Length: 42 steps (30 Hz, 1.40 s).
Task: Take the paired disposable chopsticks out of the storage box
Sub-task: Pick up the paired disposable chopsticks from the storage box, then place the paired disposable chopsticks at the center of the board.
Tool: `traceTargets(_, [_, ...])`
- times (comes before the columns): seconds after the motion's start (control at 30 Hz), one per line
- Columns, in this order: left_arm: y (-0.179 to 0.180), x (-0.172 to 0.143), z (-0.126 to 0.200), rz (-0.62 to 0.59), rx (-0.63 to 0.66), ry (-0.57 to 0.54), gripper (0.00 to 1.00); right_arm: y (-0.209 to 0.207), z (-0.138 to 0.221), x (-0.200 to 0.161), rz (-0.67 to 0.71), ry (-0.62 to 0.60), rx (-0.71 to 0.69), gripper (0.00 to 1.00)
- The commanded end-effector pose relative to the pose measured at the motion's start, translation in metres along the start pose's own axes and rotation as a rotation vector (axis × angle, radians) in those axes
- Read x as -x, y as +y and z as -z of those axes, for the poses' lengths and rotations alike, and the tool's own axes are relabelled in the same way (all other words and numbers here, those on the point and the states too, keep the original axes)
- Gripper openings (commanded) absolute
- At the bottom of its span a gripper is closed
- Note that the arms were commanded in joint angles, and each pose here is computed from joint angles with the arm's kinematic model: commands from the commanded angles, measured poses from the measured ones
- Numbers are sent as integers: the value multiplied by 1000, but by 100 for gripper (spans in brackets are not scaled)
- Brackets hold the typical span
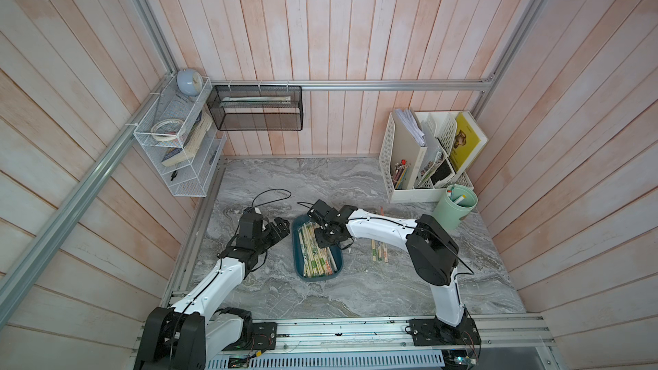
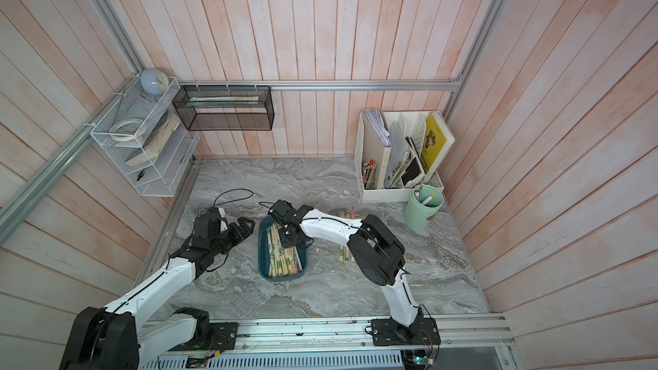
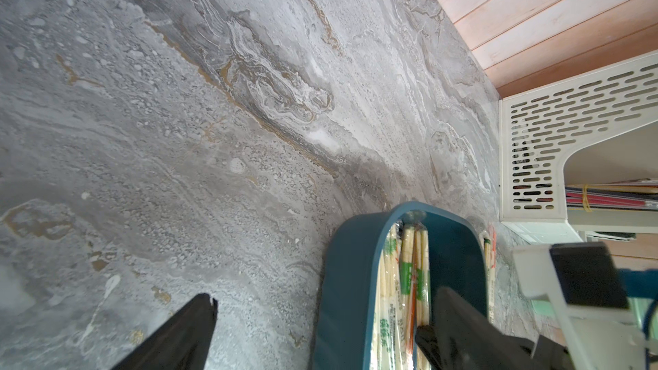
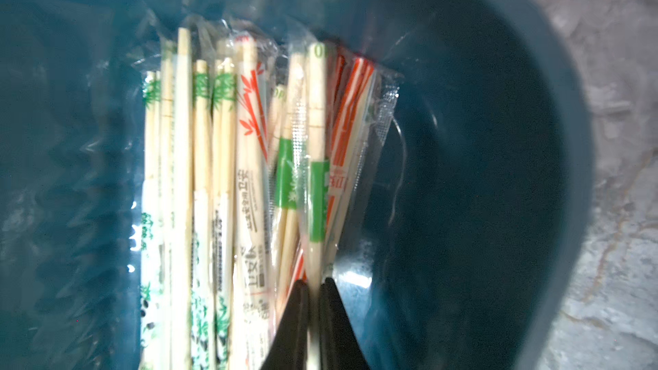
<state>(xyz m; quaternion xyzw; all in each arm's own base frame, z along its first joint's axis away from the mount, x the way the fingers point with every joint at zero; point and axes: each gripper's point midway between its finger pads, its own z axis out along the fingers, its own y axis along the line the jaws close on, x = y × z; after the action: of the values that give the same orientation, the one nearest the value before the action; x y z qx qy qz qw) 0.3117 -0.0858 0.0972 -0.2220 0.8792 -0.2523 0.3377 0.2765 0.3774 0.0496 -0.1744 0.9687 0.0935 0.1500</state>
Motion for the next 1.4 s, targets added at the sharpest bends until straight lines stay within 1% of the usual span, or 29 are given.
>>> traceTargets(0.0, [-2, 1, 2, -13, -21, -6, 100, 10, 27, 16, 6, -57, 37, 2])
traceTargets(0.07, [-3, 1, 2, -14, -23, -6, 100, 12, 31, 19, 6, -66, 45, 0])
traceTargets(0.27, [-5, 3, 3, -17, -22, -5, 100, 15, 49, 30, 2, -109, 71, 0])
traceTargets(0.57, [-13, 9, 6, -24, -29, -5, 100, 17, 83, 54, -34, -199, 148, 0])
traceTargets(0.7, [-17, 12, 8, -22, -35, -2, 100, 1, 99, 63, -66, -246, 143, 0])
traceTargets(0.87, [-25, 14, 9, -21, -47, -3, 100, -37, 109, 66, -125, -285, 114, 0])
traceTargets(0.97, [-32, 12, 8, -34, -47, 1, 100, -62, 104, 59, -158, -285, 81, 0])
traceTargets(1.13, [-41, 6, 3, -51, -44, 20, 100, -105, 80, 38, -203, -249, -4, 0])
traceTargets(1.37, [-44, 4, 1, -53, -38, 28, 100, -136, 46, 13, -235, -194, -90, 0])
